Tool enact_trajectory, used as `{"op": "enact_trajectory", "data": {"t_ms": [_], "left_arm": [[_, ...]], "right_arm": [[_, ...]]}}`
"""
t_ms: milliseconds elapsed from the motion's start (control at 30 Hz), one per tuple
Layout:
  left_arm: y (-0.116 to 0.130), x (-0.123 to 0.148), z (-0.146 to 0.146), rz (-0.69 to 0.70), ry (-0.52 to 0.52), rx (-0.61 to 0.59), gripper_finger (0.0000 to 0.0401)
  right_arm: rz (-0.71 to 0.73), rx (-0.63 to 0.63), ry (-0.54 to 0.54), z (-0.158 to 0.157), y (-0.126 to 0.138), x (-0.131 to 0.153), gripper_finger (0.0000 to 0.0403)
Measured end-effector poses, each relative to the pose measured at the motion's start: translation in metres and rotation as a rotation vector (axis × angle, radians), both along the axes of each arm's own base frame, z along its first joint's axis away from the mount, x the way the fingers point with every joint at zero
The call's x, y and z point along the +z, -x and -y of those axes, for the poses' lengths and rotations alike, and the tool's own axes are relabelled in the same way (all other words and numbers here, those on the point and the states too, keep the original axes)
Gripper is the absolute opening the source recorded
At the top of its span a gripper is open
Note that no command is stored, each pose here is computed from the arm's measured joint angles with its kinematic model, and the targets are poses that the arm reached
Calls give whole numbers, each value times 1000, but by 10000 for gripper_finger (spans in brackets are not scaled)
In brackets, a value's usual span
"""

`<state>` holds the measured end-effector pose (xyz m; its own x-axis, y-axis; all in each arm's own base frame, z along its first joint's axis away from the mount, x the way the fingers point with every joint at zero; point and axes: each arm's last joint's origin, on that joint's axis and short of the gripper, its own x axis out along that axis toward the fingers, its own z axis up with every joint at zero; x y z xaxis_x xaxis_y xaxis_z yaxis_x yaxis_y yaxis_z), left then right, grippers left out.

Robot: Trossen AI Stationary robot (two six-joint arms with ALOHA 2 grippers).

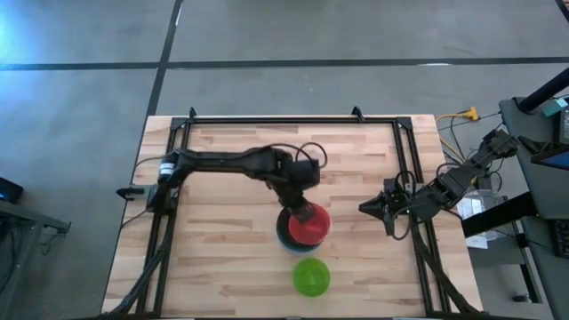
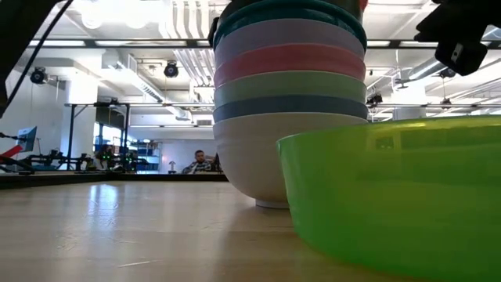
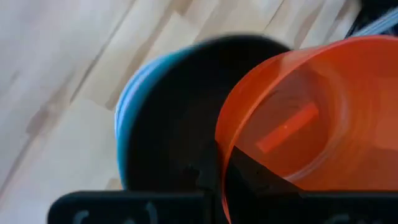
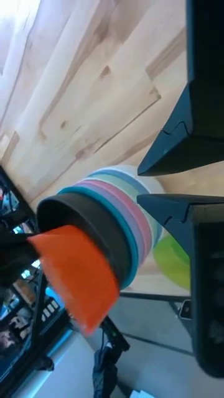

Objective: Nest bowls inside each other
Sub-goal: Stack the orange bowl on top of the black bowl

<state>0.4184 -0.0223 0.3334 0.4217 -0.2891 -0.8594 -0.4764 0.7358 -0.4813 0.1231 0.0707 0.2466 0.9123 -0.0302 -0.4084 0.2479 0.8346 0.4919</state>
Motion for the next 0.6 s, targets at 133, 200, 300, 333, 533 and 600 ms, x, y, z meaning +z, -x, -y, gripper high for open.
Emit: {"op": "enact_trajectory", "data": {"t_ms": [133,200,300,333,533,600], "left_arm": [[-3,-9,8,-73,-24,-11,0],[-4,-13,11,-111,-55,-9,0],[1,-16,15,-167,-99,-6,0],[2,-17,15,-176,-111,-4,0],[1,-15,14,-155,-131,7,0],[1,-14,14,-156,-131,6,0]], "right_arm": [[5,2,-5,0,0,1,54],[4,9,-7,-1,0,1,54],[4,20,-7,-2,1,1,54],[4,24,-7,-3,1,1,54],[6,48,-10,-6,3,1,54],[9,51,-15,-6,3,2,54]]}}
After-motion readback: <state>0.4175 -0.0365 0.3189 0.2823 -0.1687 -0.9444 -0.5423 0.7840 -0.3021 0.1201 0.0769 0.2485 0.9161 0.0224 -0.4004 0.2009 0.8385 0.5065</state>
